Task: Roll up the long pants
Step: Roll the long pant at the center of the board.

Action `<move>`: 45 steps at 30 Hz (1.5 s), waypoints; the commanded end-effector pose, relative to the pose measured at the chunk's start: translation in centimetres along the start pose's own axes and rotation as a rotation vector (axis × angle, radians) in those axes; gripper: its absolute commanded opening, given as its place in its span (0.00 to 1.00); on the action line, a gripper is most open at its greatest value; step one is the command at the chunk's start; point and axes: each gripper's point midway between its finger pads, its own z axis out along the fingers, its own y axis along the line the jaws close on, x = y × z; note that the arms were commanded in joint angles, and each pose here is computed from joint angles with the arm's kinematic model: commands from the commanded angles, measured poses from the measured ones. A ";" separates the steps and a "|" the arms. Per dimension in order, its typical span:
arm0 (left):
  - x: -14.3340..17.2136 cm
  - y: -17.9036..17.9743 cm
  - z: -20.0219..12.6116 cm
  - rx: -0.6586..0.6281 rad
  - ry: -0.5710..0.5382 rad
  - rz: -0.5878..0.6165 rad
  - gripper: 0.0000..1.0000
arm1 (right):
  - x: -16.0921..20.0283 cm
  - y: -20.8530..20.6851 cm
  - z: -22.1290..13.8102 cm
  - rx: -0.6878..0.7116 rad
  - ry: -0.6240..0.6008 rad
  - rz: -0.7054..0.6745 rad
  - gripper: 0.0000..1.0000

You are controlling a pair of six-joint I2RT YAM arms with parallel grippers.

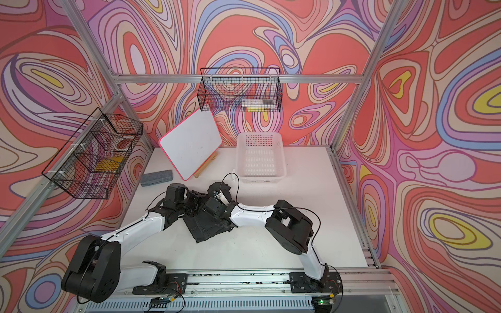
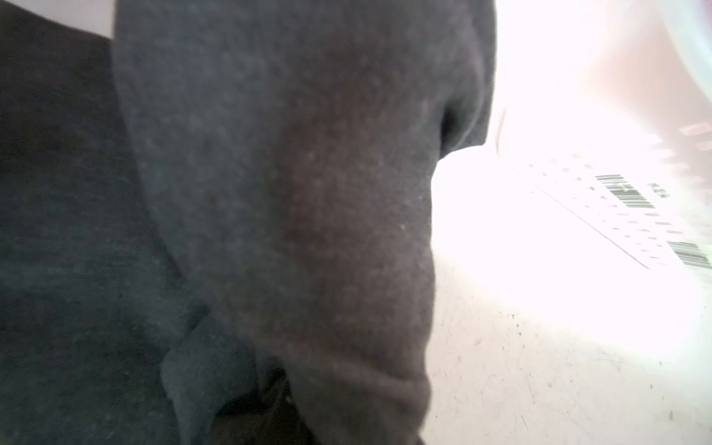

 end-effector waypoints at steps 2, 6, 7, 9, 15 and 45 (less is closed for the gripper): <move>-0.4 -2.5 -0.5 0.037 0.008 -0.017 0.57 | 4.6 1.4 2.9 -0.010 0.095 -0.176 0.10; -0.5 -4.2 0.8 0.064 0.041 -0.029 0.58 | 4.3 1.8 3.4 -0.009 0.084 -0.195 0.09; -0.5 -4.3 1.0 0.061 0.043 -0.030 0.58 | 4.3 1.9 3.4 -0.018 0.084 -0.191 0.09; -0.6 -4.0 1.5 0.042 0.043 -0.030 0.60 | 3.9 2.2 3.2 -0.034 0.074 -0.175 0.09; -0.6 -3.5 3.9 0.028 0.078 -0.031 0.70 | 3.3 2.3 2.7 -0.059 0.034 -0.191 0.08; 3.1 -2.3 9.3 0.271 0.450 0.197 0.00 | 1.9 -4.5 -6.6 -0.855 0.052 0.322 0.78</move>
